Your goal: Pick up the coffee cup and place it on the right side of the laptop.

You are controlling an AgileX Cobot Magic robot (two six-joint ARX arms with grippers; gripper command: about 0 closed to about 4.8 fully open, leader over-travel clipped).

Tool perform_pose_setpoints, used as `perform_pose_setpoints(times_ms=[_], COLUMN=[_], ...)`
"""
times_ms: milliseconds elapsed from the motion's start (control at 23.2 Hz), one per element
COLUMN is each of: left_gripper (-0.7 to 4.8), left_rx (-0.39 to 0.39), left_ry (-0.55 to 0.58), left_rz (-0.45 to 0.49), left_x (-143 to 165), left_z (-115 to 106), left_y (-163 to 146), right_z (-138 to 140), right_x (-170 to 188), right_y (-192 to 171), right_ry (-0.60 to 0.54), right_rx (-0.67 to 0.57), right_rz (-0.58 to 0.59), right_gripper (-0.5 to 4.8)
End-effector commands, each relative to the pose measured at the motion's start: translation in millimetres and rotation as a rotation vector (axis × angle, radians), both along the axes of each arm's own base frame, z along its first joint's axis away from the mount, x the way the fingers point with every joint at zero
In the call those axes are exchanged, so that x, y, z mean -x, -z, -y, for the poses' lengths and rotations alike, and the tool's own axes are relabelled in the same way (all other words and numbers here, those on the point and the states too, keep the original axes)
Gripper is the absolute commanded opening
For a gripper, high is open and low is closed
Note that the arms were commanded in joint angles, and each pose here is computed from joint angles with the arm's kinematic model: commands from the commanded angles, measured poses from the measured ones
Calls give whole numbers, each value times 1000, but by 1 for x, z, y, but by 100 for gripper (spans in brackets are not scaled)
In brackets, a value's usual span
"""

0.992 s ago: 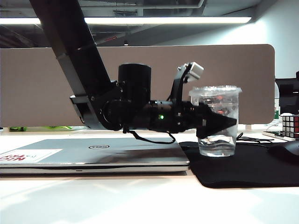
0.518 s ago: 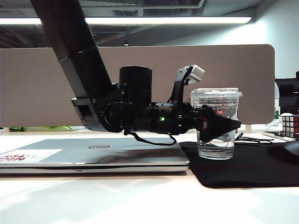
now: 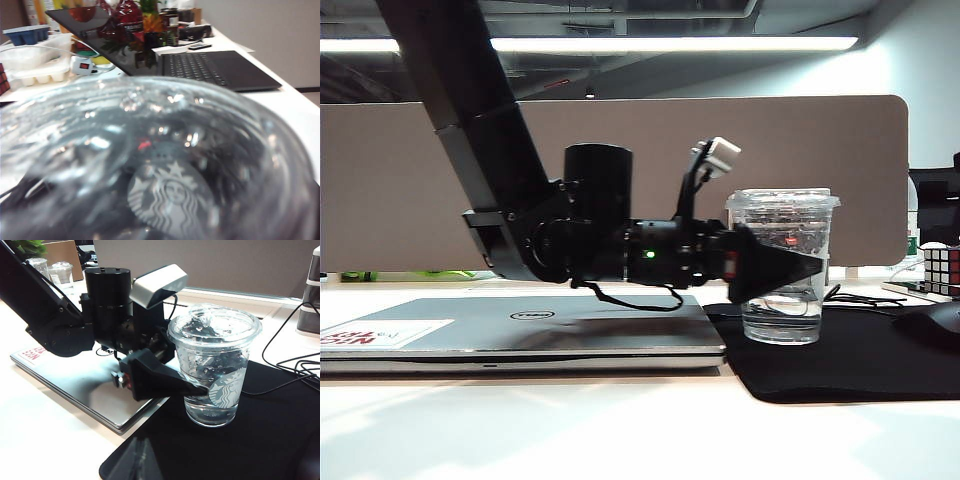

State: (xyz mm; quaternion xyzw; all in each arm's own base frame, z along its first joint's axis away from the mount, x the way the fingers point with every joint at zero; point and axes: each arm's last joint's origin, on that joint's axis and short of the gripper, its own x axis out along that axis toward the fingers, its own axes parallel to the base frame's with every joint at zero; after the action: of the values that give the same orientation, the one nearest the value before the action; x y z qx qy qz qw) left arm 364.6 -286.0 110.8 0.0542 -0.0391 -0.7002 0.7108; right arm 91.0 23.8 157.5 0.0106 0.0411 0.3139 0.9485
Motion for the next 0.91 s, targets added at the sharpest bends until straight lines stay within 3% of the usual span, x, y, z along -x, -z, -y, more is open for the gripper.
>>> perform_pose_setpoints(times_ms=[43, 388, 690, 777, 820, 863, 906], left_gripper=[479, 479, 479, 327, 222, -21, -1], left_rx=[8, 8, 8, 10, 9, 3, 2], left_ry=[62, 83, 138, 170, 185, 222, 224], left_rz=[-13, -22, -181, -206, -227, -259, -268], left_x=[-8, -27, -46, -50, -51, -54, -55], left_z=[-14, -49, -92, -106, -113, -125, -130], left_y=[-4, -3, -9, -15, -18, -26, -29], right_z=[0, 0, 0, 0, 0, 0, 0], right_x=[0, 0, 0, 0, 0, 0, 0], right_y=[1, 1, 1, 1, 1, 1, 1], right_ry=[-3, -4, -4, -4, -4, -4, -4], right_rx=[4, 11, 12, 12, 12, 11, 11], right_rz=[11, 16, 17, 17, 17, 16, 16], right_gripper=[-1, -1, -1, -1, -1, -1, -1])
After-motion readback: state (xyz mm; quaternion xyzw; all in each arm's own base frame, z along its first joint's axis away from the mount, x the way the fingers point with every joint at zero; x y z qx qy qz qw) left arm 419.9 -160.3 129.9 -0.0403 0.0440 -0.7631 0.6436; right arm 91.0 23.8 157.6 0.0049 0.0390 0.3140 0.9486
